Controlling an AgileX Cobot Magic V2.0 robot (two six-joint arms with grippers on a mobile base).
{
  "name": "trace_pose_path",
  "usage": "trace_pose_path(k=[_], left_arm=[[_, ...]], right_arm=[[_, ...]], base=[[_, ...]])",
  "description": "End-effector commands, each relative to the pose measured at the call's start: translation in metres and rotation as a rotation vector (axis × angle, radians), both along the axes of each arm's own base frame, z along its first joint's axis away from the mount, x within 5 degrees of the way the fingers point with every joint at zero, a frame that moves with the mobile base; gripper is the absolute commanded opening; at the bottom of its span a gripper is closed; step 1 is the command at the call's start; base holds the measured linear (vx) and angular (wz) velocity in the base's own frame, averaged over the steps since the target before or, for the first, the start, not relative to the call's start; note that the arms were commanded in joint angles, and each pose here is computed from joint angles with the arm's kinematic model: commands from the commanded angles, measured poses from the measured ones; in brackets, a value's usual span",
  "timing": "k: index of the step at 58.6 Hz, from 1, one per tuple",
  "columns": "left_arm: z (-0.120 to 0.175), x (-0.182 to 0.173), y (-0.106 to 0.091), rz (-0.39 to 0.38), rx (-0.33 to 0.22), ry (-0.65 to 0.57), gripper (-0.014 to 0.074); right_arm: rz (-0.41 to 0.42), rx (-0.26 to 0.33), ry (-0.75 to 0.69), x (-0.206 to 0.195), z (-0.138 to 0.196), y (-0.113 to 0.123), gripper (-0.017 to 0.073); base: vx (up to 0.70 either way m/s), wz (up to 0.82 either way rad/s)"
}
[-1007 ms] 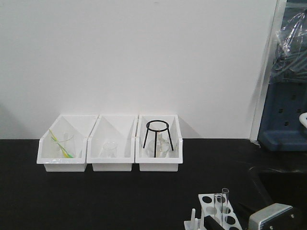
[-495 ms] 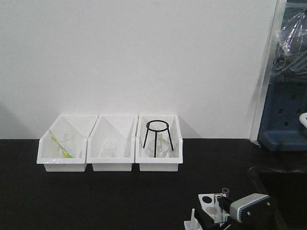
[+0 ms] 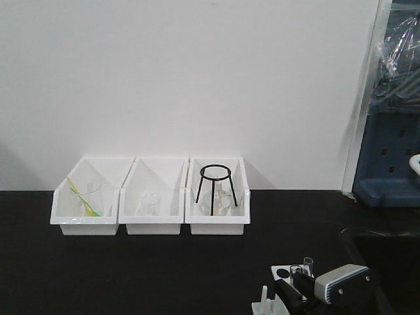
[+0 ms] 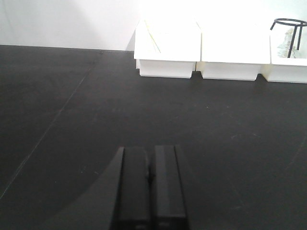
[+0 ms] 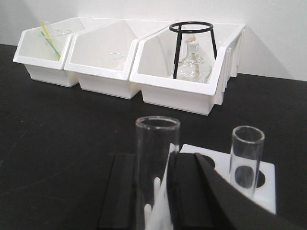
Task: Flip and reinsert test tube from rack
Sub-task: 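Close the right gripper on the clear test tube, then lift the test tube up out of the rack with the right gripper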
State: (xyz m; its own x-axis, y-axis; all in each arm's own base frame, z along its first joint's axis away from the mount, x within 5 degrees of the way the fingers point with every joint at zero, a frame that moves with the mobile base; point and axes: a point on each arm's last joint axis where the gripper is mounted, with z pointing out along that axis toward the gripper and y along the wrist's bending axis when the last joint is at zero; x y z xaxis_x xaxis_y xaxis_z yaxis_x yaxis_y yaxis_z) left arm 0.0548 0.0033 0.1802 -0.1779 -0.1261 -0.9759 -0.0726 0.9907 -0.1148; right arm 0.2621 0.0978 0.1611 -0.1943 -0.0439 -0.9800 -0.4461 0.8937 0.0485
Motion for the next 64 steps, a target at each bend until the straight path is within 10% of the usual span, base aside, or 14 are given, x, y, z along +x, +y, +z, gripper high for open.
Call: trace_pose_path(k=[1,49,54,64], left_arm=[[0.007,0.0,-0.001,-0.008,-0.001,-0.088,-0.0006],[0.007,0.0,-0.001,-0.008,-0.001,-0.088,-0.0006],[0.007,0.0,-0.001,-0.008,-0.001,-0.088,-0.0006],[0.007,0.0,-0.001,-0.008,-0.001,-0.088,-0.0006]], right_arm=[[0.006,0.066,-0.164,0.002,0.031,0.001,-0.0013],[-0.102,0.004,-0.352,-0.022,0.222,-0.017,-0.0012],[-0.071,-0.173,-0.408,-0.022,0.22,-0.015,-0.0012],[0.064,-1.005,-0.588,-0.021,0.212,-0.016,-0.001]], base=[[0.0,0.0],[0.0,0.0],[0.0,0.0],[0.0,0.0]])
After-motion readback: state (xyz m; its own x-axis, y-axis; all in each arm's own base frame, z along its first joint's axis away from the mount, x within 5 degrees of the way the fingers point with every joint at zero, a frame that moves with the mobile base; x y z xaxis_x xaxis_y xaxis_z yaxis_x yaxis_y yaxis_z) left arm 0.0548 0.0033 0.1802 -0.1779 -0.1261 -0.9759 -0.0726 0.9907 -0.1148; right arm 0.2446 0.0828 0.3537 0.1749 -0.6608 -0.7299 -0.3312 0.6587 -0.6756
